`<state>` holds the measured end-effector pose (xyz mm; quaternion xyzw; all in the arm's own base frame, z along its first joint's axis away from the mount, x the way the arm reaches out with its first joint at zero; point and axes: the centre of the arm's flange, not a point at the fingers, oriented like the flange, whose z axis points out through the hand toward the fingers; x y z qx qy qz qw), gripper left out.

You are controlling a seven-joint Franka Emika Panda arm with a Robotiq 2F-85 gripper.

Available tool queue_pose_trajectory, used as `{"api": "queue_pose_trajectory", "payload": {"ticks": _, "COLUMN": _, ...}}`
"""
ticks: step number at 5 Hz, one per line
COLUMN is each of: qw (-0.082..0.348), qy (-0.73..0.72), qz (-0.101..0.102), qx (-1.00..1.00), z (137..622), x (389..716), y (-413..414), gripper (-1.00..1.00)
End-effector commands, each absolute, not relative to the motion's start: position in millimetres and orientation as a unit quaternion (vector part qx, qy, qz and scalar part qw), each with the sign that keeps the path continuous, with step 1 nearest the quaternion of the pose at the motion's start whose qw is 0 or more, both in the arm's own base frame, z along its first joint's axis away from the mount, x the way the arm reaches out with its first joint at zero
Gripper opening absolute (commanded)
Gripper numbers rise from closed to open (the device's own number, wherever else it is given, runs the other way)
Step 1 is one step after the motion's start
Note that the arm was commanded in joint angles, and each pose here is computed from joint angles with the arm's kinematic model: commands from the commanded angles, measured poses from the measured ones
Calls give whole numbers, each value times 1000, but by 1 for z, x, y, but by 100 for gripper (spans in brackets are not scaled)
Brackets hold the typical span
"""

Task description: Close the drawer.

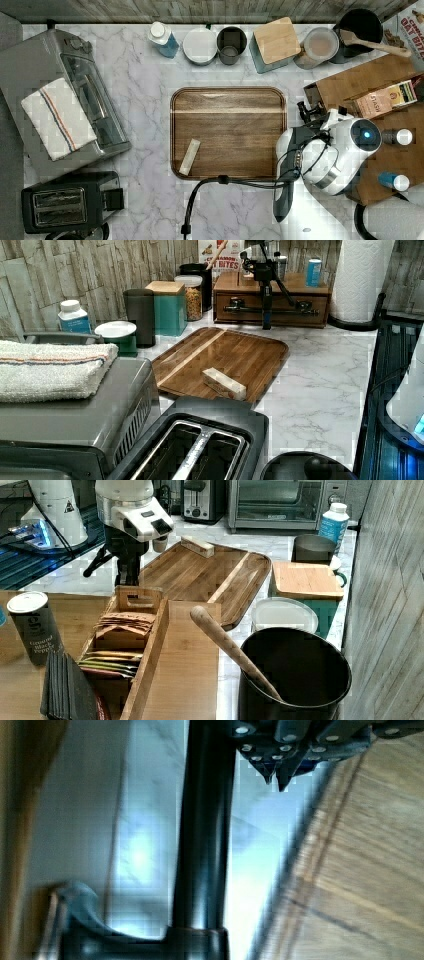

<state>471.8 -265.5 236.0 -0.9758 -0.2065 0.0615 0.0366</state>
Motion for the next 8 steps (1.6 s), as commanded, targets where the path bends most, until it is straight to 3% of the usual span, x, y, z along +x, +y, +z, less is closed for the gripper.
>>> {"api": "queue_pose_trajectory", "payload": {"ticks": 1, "qw": -176, "qy": -140, "qz": -73, "qx": -972, "z": 366, "x": 499, "y": -372, "gripper": -100}}
{"api": "queue_pose_trajectory", "payload": {"ticks": 8, "qw": -177, "qy": -139, "qz": -73, "qx": -972, "z": 366, "x": 499, "y": -372, "gripper": -100}}
